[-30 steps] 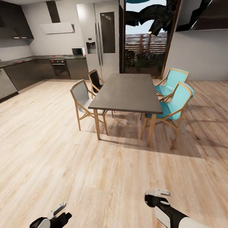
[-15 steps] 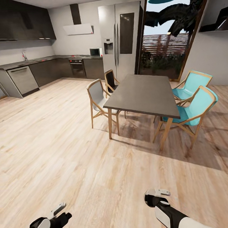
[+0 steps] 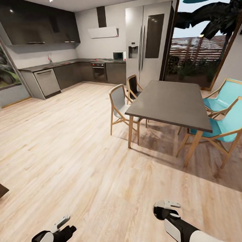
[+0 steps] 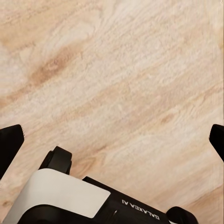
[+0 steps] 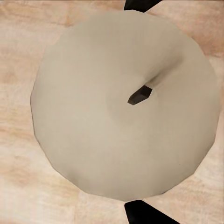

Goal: Place each of the two pumpkins and all three candles from the living room inside a cabinet in the living room (use any cabinet), then make sure every cabinet is closed, and position the cauldron so it is next to a table in the living room.

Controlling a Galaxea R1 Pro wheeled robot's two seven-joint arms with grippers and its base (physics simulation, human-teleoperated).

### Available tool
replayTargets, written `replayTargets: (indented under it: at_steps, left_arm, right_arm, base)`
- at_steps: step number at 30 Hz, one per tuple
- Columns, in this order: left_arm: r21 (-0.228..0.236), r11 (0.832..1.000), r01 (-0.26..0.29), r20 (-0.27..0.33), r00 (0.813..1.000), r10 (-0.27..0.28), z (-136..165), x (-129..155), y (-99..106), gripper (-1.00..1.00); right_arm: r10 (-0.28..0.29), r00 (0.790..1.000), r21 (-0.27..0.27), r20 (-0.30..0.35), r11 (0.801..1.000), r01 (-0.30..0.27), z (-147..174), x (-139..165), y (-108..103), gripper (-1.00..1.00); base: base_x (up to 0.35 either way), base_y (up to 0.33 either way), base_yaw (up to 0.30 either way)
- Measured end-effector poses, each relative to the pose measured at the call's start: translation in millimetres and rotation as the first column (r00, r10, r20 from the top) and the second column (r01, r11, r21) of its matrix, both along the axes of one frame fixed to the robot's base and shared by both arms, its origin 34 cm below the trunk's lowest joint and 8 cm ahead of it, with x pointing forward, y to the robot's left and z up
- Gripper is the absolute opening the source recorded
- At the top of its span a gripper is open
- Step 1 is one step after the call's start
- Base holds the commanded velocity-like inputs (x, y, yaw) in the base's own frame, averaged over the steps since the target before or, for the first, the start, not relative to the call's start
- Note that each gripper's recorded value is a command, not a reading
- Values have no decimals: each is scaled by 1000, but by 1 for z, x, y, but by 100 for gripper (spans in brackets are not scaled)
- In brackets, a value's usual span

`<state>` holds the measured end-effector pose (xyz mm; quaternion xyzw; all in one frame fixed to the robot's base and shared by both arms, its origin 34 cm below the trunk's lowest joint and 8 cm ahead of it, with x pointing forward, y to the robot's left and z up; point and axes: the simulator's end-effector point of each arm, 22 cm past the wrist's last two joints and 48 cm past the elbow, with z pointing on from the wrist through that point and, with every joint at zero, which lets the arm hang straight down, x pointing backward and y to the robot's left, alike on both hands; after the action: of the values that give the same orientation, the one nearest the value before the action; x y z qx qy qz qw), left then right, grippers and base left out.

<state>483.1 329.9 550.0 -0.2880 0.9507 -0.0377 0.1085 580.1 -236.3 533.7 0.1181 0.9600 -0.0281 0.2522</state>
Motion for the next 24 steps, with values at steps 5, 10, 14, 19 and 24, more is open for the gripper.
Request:
replayTargets:
  at_steps: [5,10,14,19,24]
  left_arm:
    - [0,1000,0,3,1000,0,1,1,0,100]
    - [0,1000,0,7,1000,0,2,2,0,100]
    - [0,1000,0,9,1000,0,3,3,0,100]
    - [0,1000,0,13,1000,0,4,4,0,100]
    - [1,1000,-3,17,1000,3,6,5,2,100]
  right_arm:
    - [1,1000,-1,4,1000,-1,2,1,0,-100]
    - [2,1000,-1,7,1000,-2,3,2,0,-100]
    - [2,1000,-1,10,1000,-2,4,3,0,-100]
    - [2,1000,-1,13,1000,-2,6,4,0,-100]
    - [2,1000,-1,17,1000,-2,7,5,0,-100]
  base:
    - [0,0,279]
    - [0,0,279]
    - [0,0,279]
    - [0,0,279]
    - [0,0,279]
